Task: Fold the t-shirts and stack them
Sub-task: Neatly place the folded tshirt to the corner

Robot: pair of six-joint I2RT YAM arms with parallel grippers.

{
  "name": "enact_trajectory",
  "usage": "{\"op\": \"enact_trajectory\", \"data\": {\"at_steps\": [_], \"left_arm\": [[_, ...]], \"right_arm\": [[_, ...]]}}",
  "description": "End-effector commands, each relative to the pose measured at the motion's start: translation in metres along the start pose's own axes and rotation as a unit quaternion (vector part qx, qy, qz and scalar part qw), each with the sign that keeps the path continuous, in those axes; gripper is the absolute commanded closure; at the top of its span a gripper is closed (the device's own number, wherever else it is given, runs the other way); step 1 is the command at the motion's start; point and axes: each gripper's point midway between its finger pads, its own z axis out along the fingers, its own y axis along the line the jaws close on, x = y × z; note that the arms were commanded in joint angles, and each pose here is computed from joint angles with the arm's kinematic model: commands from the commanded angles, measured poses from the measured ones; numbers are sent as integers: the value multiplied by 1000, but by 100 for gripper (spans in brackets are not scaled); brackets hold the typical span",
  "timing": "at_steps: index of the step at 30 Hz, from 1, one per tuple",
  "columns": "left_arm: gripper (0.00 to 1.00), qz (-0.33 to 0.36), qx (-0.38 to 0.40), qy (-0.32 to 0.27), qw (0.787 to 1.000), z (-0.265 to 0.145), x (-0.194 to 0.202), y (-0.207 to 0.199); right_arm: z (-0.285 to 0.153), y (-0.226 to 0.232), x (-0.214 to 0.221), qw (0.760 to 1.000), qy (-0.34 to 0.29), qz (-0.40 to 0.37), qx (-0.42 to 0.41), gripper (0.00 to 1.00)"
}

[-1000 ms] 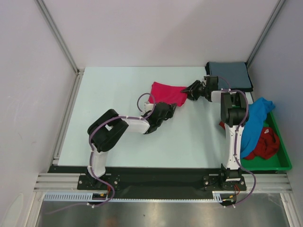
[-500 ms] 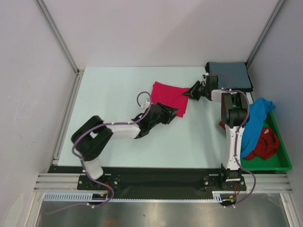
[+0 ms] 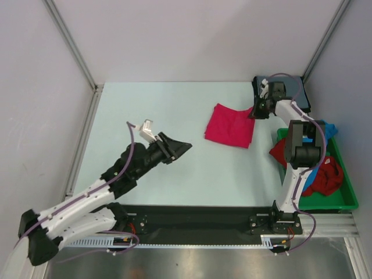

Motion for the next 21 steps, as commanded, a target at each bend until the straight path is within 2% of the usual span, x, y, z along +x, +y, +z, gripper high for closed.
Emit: {"op": "enact_trajectory", "data": {"at_steps": [1, 3, 7, 13, 17, 19, 21], "left_arm": [[49, 109, -79, -17, 991, -25, -10, 48], [48, 141, -75, -34, 987, -37, -21, 45], [48, 168, -83, -17, 982, -43, -21, 54], [49, 198, -89, 9, 976, -42, -13, 68], [48, 228, -112, 6, 967, -40, -26, 70], [48, 241, -116, 5, 964, -39, -28, 70], [47, 248, -126, -1, 961, -37, -32, 74]], "right_arm": [[-58, -30, -36, 992, -18, -85, 96, 100], [-71, -34, -48, 987, -33, -103, 118, 100], [-102, -44, -93, 973, -84, -136, 167, 100], [-105, -54, -135, 963, -117, -156, 185, 100], [-116, -62, -169, 946, -142, -177, 231, 100], [-111, -67, -171, 943, -132, -191, 238, 100], [-115, -60, -186, 938, -147, -206, 239, 100]]}}
